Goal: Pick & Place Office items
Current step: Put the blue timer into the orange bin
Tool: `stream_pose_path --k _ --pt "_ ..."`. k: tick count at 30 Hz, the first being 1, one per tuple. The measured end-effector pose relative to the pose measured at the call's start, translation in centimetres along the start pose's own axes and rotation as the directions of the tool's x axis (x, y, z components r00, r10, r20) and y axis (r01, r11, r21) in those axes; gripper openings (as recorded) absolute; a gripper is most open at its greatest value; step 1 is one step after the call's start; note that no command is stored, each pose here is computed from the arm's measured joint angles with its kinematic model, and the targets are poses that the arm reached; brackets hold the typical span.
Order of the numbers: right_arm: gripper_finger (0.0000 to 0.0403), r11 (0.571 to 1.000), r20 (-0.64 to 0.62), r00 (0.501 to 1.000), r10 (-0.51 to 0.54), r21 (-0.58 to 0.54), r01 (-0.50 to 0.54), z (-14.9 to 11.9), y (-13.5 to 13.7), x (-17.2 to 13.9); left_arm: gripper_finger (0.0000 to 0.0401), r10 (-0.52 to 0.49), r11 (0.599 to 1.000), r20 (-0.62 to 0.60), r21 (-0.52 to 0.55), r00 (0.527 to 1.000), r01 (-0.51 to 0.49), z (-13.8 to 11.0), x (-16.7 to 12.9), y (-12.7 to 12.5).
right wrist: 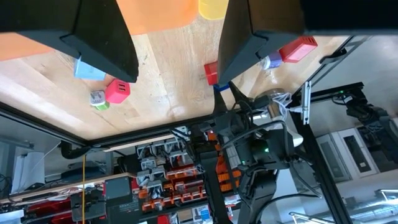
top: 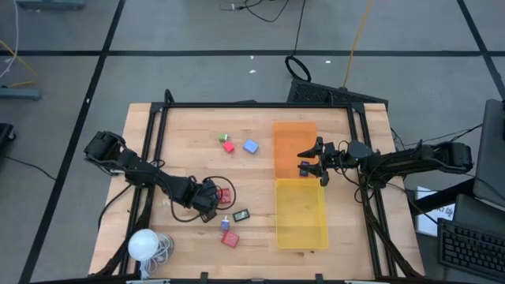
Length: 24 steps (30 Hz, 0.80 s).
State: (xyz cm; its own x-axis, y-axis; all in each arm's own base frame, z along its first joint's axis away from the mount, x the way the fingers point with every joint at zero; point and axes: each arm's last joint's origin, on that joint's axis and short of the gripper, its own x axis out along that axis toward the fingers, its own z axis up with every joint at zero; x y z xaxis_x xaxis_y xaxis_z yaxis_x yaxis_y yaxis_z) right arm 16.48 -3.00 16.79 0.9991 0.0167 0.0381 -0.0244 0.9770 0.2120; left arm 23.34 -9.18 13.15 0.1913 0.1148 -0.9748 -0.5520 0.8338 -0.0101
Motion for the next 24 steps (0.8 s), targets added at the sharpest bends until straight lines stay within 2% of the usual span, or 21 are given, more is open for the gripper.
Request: stream_pose_path --k 5,13,20,24 --pt "0.0208 1.0 0.0 1.0 0.0 0.0 0.0 0.0 0.0 0.0 0.0152 0.02 1.0 0.003 -0.008 1.0 -0.02 -0.1 -0.9 0.6" --pt "0.0207 1.0 0.01 1.0 0.002 -0.002 -0.002 0.1 0.0 0.0 0.0153 0.019 1.0 0.183 0.019 0.983 -0.023 1.1 -4.2 0.7" --pt "0.0204 1.0 0.013 1.0 0.002 -0.003 -0.002 0.1 0.0 0.0 0.016 -0.005 0.996 0.352 0.08 0.936 -0.025 2.5 -7.2 0.3" --pt "0.0203 1.0 0.018 1.0 -0.014 -0.003 0.014 0.1 0.0 0.0 0.0162 -0.041 0.999 0.435 0.05 0.9 0.021 4.0 -8.4 -0.1"
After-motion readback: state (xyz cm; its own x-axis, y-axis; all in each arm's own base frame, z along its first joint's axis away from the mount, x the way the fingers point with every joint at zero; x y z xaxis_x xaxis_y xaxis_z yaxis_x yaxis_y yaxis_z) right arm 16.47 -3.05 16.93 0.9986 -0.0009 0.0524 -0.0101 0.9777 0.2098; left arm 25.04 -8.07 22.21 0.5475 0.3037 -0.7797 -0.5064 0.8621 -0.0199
